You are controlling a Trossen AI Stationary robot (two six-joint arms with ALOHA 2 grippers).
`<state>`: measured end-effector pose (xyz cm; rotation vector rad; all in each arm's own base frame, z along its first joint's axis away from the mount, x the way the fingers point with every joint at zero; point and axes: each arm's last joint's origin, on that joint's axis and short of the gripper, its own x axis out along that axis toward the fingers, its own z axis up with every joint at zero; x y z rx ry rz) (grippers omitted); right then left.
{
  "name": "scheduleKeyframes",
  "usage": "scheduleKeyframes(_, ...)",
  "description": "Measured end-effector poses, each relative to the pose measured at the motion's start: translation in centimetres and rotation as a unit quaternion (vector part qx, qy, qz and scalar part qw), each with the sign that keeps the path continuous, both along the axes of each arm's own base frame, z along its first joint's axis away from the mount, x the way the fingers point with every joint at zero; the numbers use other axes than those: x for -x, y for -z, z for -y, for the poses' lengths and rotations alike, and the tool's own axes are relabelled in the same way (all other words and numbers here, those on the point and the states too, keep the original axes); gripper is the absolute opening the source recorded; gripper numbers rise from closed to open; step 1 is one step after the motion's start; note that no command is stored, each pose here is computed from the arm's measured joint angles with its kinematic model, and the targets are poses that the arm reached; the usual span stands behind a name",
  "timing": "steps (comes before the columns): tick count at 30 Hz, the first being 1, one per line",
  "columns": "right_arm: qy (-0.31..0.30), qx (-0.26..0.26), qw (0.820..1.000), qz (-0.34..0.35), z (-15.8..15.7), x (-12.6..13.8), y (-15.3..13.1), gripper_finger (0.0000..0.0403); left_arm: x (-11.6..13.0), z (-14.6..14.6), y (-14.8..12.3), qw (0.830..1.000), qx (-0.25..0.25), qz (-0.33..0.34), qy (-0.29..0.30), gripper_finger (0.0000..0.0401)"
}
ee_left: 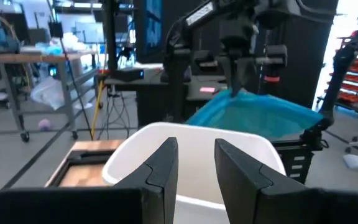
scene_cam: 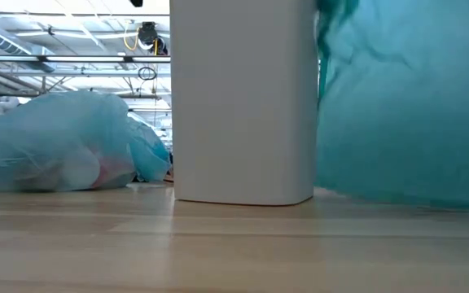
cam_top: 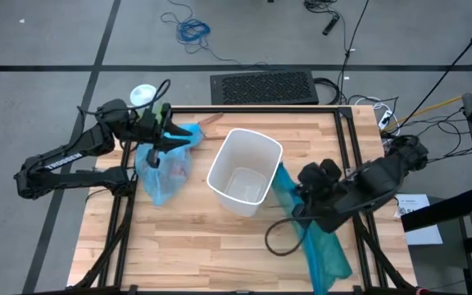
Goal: Place trash/remove bag and relplace
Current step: Insert the plastic bag in the white trash bin
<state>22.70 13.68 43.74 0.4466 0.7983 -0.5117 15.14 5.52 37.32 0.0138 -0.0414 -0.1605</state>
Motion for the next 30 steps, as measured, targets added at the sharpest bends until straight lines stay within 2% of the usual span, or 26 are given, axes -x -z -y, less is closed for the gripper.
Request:
scheduleKeyframes(8, -0.023, 0.054, 0.991, 0.117, 1.2, 2.1, -5.6, 0.0, 0.0, 0.2, -0.2, 1.0, -0.004, 0.007, 0.007, 0.0102)
scheduleKeyframes(13, -0.039, 0.087, 0.976, 0.197, 2.3, 3.2, -8.8, 0.0, 0.0, 0.2, -0.1, 1.0, -0.004, 0.007, 0.007, 0.0102)
scheduleKeyframes(18, -0.062, 0.121, 0.944, 0.3, 3.2, 4.3, -12.3, 0.0, -0.1, 0.1, -0.1, 1.0, -0.004, 0.007, -0.001, 0.0102)
scheduleKeyframes(23, -0.078, 0.175, 0.903, 0.385, 4.1, 5.5, -15.6, 0.0, -0.1, 0.1, -0.1, 1.0, -0.015, 0.007, -0.008, 0.0102)
scheduleKeyframes(30, -0.072, 0.277, 0.839, 0.463, 4.7, 6.4, -19.1, 0.0, -0.7, -0.2, 0.3, 0.999, -0.03, -0.001, -0.011, 0.0102)
